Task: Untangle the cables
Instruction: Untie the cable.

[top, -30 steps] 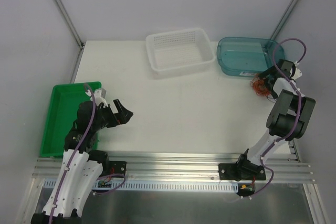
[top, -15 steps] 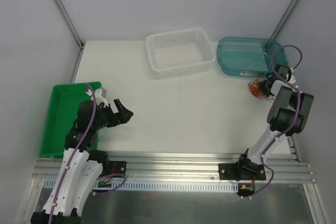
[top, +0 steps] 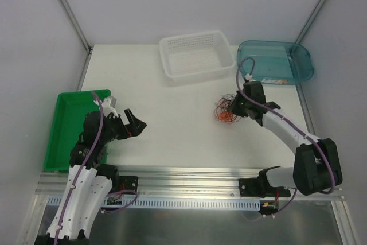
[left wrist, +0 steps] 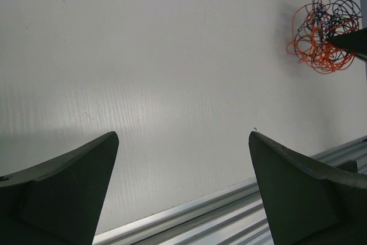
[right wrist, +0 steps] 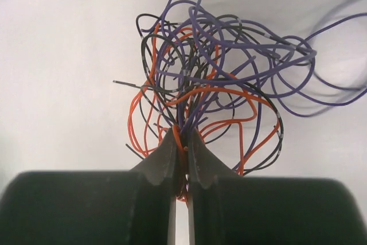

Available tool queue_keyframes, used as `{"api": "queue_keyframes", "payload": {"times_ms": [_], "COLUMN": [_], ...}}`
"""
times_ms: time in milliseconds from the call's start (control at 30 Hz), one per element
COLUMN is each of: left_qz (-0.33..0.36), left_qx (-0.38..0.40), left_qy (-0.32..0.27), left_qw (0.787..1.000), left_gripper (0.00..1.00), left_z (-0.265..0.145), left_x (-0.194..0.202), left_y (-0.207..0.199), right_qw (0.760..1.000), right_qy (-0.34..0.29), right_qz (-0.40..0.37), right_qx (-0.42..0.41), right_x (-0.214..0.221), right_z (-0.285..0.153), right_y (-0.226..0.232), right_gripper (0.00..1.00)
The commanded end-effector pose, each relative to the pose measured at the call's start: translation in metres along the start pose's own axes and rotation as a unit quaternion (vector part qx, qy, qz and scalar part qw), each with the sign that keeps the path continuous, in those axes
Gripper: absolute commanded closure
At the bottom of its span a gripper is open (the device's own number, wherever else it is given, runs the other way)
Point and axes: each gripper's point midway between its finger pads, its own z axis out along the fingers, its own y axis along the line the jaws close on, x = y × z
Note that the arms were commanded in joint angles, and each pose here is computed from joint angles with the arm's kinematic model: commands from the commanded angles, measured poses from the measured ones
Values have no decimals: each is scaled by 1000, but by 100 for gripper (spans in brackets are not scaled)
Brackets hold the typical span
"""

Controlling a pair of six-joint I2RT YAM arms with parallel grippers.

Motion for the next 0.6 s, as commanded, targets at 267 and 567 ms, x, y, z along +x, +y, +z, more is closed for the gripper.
{"api": "queue_keyframes", "payload": {"times_ms": [267,567], "left_qz": [-5,-76], "left_qx": [87,111], "left_qy": [51,68], "left_qw": [995,989], "left_gripper": [1,1], "left_z": [9,17], "left_x": [14,24], "left_y": [-25,-37], "right_qw": [893,918], "right_qy": [198,115], "right_qz": [-347,-342], "right_qx": [-208,-164], "right_x": [180,148], "right_z": [-73,-85], "right_y": [123,118], "right_gripper": [63,20]}}
